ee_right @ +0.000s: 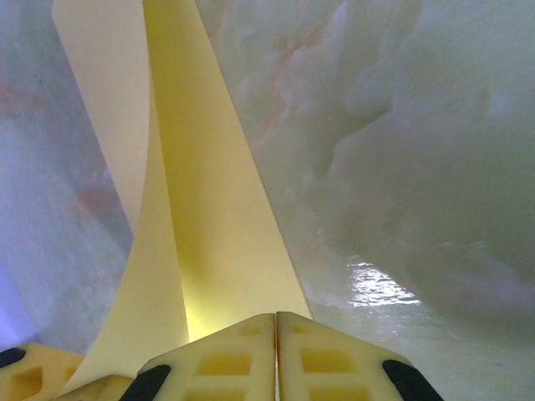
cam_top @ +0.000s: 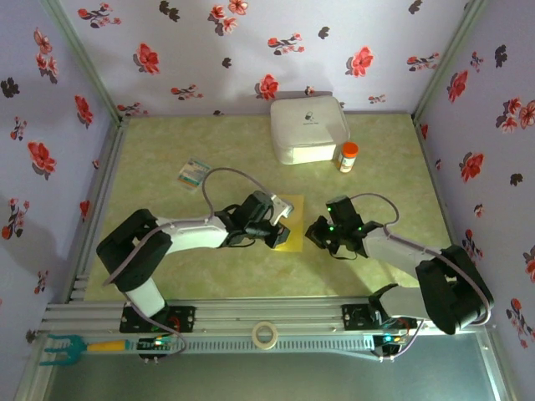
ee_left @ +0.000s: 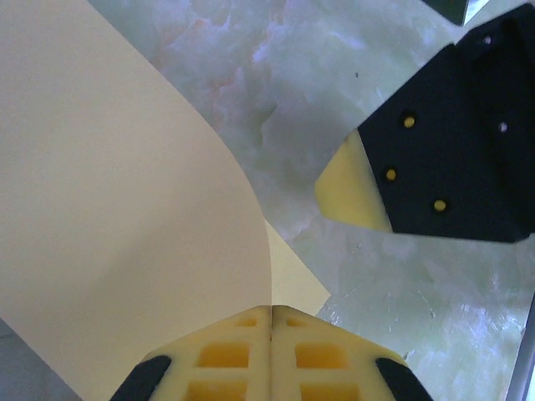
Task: Fold a paper plane with a square sheet of paper (pick it up from the middle)
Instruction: Fold the triangle a second time at the center of the table.
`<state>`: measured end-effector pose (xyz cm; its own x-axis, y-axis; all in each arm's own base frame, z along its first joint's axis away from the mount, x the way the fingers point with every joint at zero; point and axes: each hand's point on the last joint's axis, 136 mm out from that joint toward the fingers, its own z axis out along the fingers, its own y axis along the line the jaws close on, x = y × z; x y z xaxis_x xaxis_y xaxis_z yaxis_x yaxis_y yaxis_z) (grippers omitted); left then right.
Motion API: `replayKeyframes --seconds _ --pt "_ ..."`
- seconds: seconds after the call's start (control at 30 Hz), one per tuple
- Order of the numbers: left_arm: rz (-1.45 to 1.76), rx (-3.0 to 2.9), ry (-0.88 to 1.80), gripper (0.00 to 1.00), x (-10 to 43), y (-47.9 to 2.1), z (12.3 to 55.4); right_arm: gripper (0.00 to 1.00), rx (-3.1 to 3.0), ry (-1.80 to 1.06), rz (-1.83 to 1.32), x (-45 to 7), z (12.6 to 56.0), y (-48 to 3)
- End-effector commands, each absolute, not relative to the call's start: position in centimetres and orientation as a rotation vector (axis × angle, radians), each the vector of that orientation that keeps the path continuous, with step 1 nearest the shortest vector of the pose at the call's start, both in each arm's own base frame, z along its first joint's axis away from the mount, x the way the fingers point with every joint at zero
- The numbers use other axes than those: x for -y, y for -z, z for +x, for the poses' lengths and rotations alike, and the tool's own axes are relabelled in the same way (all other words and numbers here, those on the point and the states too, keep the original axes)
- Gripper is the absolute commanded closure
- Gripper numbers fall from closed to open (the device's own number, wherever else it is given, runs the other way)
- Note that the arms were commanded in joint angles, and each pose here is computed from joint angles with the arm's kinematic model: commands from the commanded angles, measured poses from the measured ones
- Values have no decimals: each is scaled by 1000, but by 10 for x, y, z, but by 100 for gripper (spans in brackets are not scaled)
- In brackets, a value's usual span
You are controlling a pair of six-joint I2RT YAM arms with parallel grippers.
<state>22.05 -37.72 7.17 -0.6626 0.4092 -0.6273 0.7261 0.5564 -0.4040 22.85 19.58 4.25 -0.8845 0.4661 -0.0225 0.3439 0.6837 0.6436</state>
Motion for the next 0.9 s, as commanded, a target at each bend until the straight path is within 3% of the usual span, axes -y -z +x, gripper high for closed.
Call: replayKeyframes --seconds 0.0,0.5,0.7,0.87 --pt "932 -2344 907 100 379 -69 224 92 -2707 -1068 624 -208 223 -41" --pt "910 -2364 909 100 381 -69 225 99 -2728 -1146 555 -238 234 -30" --pt "906 -2373 879 100 378 -67 229 100 -2906 -812 515 -201 209 2" --pt "915 -2404 856 100 378 -60 234 100 -2926 -778 460 -196 209 4"
